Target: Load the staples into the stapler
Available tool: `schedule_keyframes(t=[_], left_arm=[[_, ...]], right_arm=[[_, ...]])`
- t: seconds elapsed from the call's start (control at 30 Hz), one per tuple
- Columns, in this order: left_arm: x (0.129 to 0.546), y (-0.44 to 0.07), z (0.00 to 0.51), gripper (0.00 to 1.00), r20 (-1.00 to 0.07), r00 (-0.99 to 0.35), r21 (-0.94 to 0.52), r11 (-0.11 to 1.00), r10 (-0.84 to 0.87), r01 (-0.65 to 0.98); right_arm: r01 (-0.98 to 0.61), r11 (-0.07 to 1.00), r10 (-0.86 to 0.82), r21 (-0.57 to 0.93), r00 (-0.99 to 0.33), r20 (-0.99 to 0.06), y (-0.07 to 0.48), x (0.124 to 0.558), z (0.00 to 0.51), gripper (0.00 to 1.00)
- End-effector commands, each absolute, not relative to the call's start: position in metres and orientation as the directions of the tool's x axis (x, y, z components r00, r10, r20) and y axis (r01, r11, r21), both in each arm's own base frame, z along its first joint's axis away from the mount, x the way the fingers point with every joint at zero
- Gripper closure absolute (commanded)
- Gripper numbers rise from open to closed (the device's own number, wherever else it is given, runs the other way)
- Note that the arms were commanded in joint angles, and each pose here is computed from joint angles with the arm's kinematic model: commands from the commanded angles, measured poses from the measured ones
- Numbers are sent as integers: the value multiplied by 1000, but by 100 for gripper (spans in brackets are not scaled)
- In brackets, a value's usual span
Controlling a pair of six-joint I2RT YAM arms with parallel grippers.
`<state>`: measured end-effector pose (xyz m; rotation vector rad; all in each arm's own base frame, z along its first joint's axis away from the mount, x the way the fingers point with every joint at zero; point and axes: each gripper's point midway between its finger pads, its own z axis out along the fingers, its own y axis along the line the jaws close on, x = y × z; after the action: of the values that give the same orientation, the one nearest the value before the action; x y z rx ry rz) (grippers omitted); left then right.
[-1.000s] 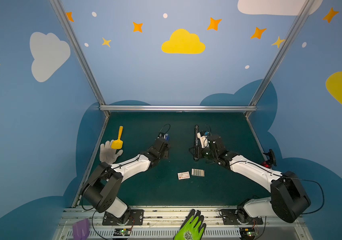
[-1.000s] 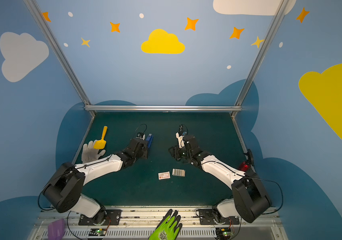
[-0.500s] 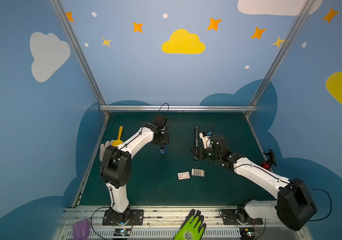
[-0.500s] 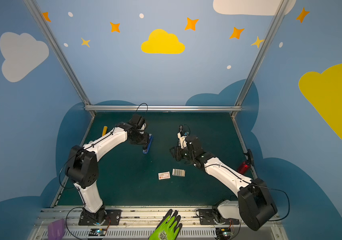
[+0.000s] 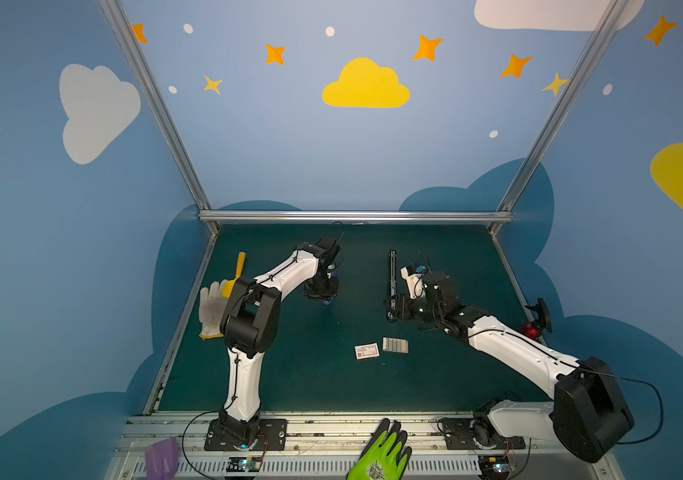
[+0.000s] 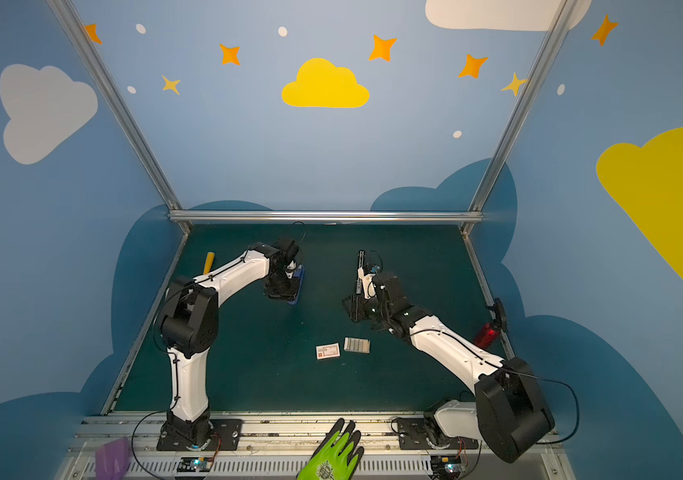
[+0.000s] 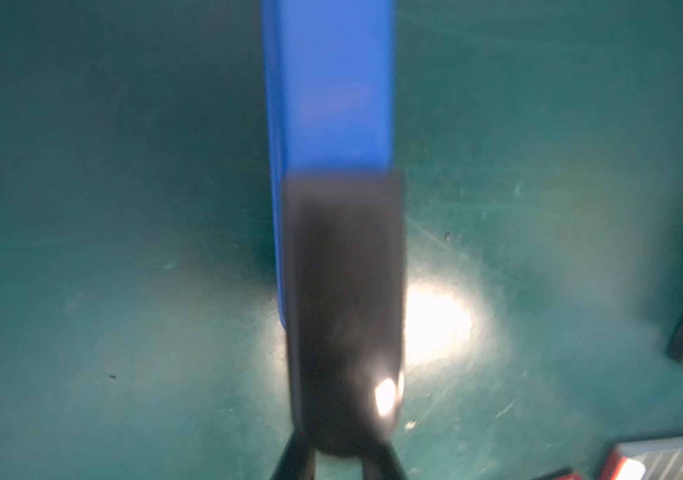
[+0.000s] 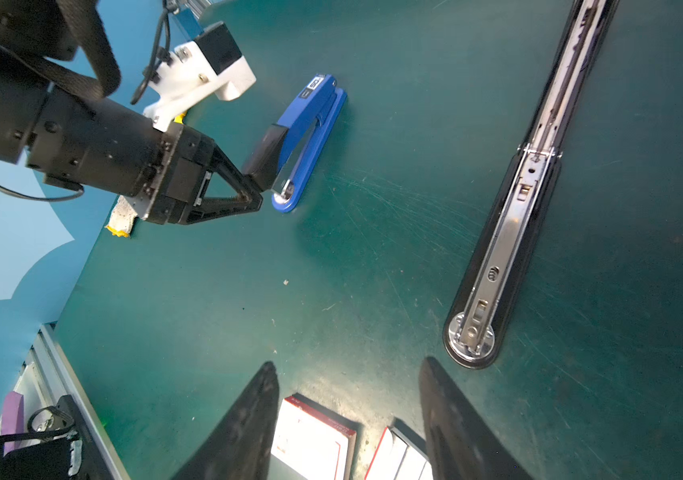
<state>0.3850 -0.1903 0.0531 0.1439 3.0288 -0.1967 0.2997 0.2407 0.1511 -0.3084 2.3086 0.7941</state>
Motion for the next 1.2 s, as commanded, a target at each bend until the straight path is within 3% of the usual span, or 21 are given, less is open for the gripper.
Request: schedule_keyframes(t=[0.0, 0.23, 0.37, 0.53, 0.73, 1.03, 1.17], left_arm=[[378, -191, 34, 93, -45, -994, -124, 987, 98, 103], [376, -187, 20, 95, -21, -996, -111, 990, 90, 92], [376, -193, 44, 75, -64, -994, -159, 983, 85, 94], [379, -188, 76, 57, -138, -987, -151, 983, 80, 100], [396, -184, 81, 52, -156, -985, -122, 988, 70, 90], [418, -186, 55, 55, -124, -989, -90, 992, 76, 87], [419, -187, 43, 83, -90, -993, -99, 991, 80, 89]], right_arm=[[-405, 789, 3, 462, -749, -662, 235, 296, 154, 45], [-403, 788, 11, 466, -747, -664, 233, 297, 157, 45], [-403, 787, 12, 467, -748, -664, 233, 297, 157, 45], [-406, 779, 14, 478, -751, -661, 236, 299, 157, 45], [-407, 771, 19, 491, -755, -656, 239, 300, 157, 45], [-398, 783, 22, 478, -751, -660, 231, 296, 157, 45], [-390, 783, 30, 485, -755, -655, 230, 296, 155, 45]])
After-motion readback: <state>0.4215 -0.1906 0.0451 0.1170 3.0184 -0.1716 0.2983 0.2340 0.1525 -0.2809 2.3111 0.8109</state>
